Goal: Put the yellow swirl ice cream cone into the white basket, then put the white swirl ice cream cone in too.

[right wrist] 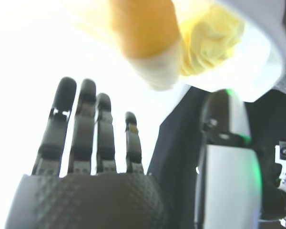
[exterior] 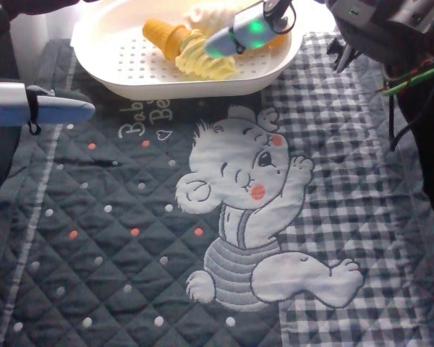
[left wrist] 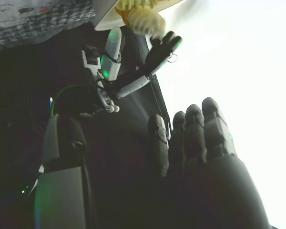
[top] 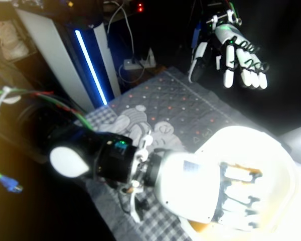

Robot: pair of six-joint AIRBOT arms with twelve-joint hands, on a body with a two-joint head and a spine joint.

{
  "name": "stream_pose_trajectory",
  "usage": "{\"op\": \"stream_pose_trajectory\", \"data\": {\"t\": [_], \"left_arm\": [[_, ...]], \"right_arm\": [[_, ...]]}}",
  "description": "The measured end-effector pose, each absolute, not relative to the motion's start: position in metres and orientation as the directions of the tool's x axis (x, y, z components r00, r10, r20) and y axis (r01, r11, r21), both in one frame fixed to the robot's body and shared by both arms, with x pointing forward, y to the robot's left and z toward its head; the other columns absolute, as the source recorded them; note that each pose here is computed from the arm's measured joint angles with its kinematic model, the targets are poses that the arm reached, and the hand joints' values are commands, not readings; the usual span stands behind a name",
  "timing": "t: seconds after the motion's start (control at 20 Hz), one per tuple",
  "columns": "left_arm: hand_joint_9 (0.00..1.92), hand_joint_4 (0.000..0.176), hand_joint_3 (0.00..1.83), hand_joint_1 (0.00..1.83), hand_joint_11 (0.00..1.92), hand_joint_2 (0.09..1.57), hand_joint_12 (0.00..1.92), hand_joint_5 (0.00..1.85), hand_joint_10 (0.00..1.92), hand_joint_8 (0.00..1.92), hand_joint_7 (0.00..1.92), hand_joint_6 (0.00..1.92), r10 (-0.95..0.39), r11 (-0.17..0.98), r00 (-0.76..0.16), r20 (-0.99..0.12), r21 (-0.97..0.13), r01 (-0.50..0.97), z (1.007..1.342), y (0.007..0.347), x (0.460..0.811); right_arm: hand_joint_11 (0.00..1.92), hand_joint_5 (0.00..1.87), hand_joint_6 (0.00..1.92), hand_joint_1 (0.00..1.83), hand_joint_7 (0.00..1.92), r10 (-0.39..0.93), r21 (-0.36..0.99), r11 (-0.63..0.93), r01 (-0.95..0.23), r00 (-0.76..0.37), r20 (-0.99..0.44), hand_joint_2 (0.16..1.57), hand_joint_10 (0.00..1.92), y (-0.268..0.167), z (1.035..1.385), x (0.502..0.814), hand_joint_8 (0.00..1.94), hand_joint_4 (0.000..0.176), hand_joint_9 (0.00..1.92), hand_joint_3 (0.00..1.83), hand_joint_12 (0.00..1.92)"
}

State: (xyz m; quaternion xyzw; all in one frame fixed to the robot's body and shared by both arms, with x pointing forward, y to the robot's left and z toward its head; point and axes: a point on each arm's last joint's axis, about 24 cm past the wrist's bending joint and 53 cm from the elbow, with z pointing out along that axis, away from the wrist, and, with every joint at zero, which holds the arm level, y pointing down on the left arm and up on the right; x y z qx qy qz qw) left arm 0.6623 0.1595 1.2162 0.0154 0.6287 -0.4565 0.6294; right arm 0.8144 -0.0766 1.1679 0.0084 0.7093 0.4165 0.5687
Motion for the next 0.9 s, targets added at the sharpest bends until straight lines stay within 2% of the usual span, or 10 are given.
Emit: {"op": "stream_pose_trajectory", "data": {"t": [0.05,0.15,0.25,0.35,0.45,0.5,0.65,0.75,0.85,0.9], "left_arm": [[0.1,0.066,0.0,0.93,0.0,0.89,0.29,0.35,0.01,0.0,0.13,0.0,-0.558,0.58,-0.207,-0.804,-0.556,0.595,1.217,0.159,0.662],[0.03,0.074,0.0,0.95,0.0,0.87,0.0,0.33,0.0,0.01,0.13,0.0,-0.57,0.571,-0.202,-0.796,-0.562,0.598,1.221,0.163,0.656],[0.01,0.085,0.0,0.93,0.0,0.86,0.0,0.31,0.0,0.01,0.14,0.0,-0.592,0.562,-0.186,-0.784,-0.567,0.603,1.227,0.17,0.65],[0.15,0.031,0.0,0.92,0.0,0.86,0.65,0.36,0.0,0.01,0.15,0.01,-0.61,0.553,-0.167,-0.775,-0.567,0.61,1.234,0.179,0.64],[0.13,0.045,0.0,0.95,0.0,0.87,0.59,0.36,0.02,0.0,0.15,0.01,-0.639,0.543,-0.13,-0.758,-0.565,0.622,1.244,0.192,0.629],[0.06,0.051,0.01,0.93,0.0,0.89,0.17,0.32,0.04,0.01,0.13,0.02,-0.652,0.538,-0.119,-0.749,-0.568,0.623,1.246,0.197,0.626],[0.04,0.04,0.01,0.91,0.0,0.92,0.01,0.29,0.01,0.0,0.12,0.0,-0.696,0.491,-0.14,-0.705,-0.609,0.623,1.244,0.204,0.618],[0.05,0.076,0.0,0.88,0.0,0.92,0.45,0.22,0.0,0.0,0.09,0.0,-0.721,0.459,-0.154,-0.676,-0.632,0.625,1.243,0.209,0.612],[0.04,0.059,0.0,0.92,0.0,0.91,0.35,0.15,0.0,0.0,0.11,0.0,-0.747,0.45,-0.152,-0.647,-0.66,0.602,1.237,0.216,0.605],[0.06,0.059,0.0,0.77,0.0,0.9,0.6,0.11,0.0,0.0,0.08,0.0,-0.757,0.438,-0.162,-0.633,-0.675,0.594,1.232,0.22,0.599]], "right_arm": [[0.0,0.0,0.0,0.68,0.0,0.513,0.626,0.614,-0.48,-0.359,-0.779,0.86,0.02,-0.077,1.178,0.808,0.0,0.176,0.09,0.0,0.67],[0.0,0.0,0.0,0.61,0.04,0.604,0.683,0.499,-0.534,-0.351,-0.715,0.87,0.0,-0.085,1.214,0.79,0.0,0.169,0.01,0.01,0.07],[0.0,0.0,0.0,0.73,0.04,0.662,0.688,0.415,-0.595,-0.322,-0.677,0.83,0.0,-0.102,1.25,0.771,0.0,0.175,0.0,0.0,0.01],[0.0,0.02,0.01,0.75,0.04,0.74,0.673,0.309,-0.672,-0.275,-0.613,0.87,0.0,-0.132,1.297,0.743,0.0,0.176,0.0,0.01,0.0],[0.02,0.01,0.0,0.74,0.09,0.791,0.637,0.211,-0.742,-0.253,-0.557,0.88,0.01,-0.155,1.318,0.707,0.02,0.163,0.03,0.01,0.01],[0.0,0.04,0.0,0.71,0.14,0.791,0.631,0.192,-0.752,-0.262,-0.553,0.92,0.01,-0.157,1.315,0.697,0.01,0.162,0.06,0.01,0.0],[0.0,0.07,0.01,0.72,0.15,0.783,0.671,0.169,-0.722,-0.315,-0.536,0.95,0.0,-0.166,1.275,0.665,0.0,0.157,0.04,0.01,0.0],[0.0,0.04,0.0,0.72,0.14,0.814,0.714,0.2,-0.671,-0.291,-0.502,0.91,0.01,-0.194,1.251,0.648,0.0,0.156,0.04,0.0,0.0],[0.0,0.07,0.01,0.66,0.16,0.843,0.703,0.237,-0.671,-0.217,-0.491,0.9,0.02,-0.223,1.254,0.631,0.01,0.165,0.08,0.0,0.0],[0.02,0.09,0.01,0.66,0.19,0.859,0.686,0.248,-0.684,-0.172,-0.483,0.88,0.02,-0.238,1.262,0.62,0.01,0.174,0.14,0.0,0.01]]}}
